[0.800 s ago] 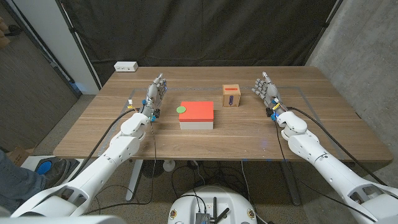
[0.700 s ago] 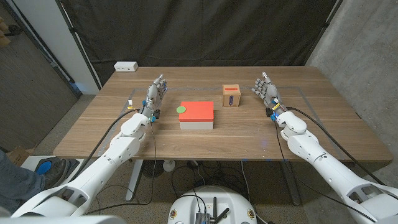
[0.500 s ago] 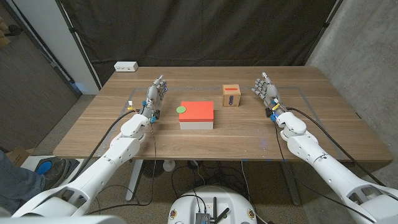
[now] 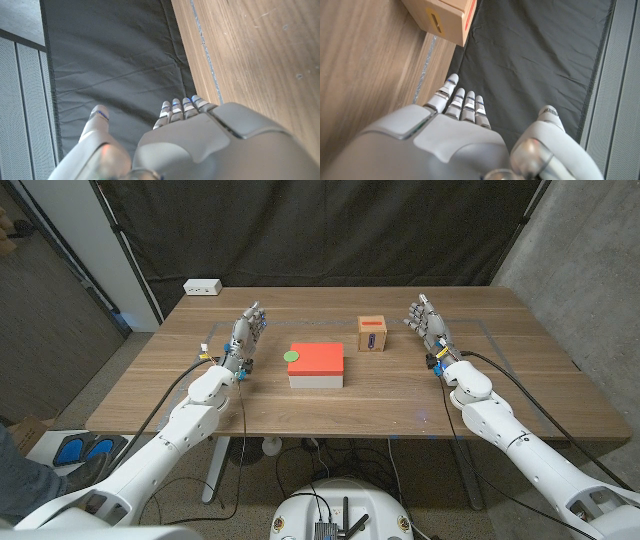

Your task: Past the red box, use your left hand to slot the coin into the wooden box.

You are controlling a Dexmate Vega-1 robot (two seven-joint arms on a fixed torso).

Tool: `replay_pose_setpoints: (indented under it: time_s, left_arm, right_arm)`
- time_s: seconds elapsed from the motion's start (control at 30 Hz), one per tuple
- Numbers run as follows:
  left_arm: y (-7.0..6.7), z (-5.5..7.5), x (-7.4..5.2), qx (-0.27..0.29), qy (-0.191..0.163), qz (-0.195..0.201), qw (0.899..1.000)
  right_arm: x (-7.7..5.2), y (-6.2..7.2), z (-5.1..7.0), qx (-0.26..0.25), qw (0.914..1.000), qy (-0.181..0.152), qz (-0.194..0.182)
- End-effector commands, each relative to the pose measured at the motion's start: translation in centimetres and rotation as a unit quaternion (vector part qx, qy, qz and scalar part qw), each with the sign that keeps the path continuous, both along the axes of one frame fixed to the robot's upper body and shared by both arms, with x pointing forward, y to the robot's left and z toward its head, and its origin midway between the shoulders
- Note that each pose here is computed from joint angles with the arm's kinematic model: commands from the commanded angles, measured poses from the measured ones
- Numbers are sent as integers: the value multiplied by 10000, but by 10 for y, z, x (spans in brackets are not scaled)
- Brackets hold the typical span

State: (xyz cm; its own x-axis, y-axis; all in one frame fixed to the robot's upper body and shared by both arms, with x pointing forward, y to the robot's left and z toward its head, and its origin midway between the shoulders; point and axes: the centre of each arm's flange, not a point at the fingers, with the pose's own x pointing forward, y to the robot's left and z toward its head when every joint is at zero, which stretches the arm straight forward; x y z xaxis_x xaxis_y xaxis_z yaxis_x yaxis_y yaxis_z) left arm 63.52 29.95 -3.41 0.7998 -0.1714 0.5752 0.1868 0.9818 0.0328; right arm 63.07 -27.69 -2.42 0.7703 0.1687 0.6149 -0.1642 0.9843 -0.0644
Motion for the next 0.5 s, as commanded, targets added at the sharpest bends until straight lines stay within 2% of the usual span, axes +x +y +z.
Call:
replay_pose_setpoints:
  time_s: [0.03, 0.23, 0.5]
  left_arm:
    - [4, -3, -23, 36, -10, 403, 9992]
    - [3, -8, -35, -177, 125, 763, 9969]
    - [8, -12, -42, -271, 354, 1302, 9905]
  right_arm:
    - [-15, 1, -1, -89, 9997, -177, -133]
    - [-17, -6, -4, -28, 9997, -187, -154]
    - [-19, -18, -6, -26, 9999, -137, -73]
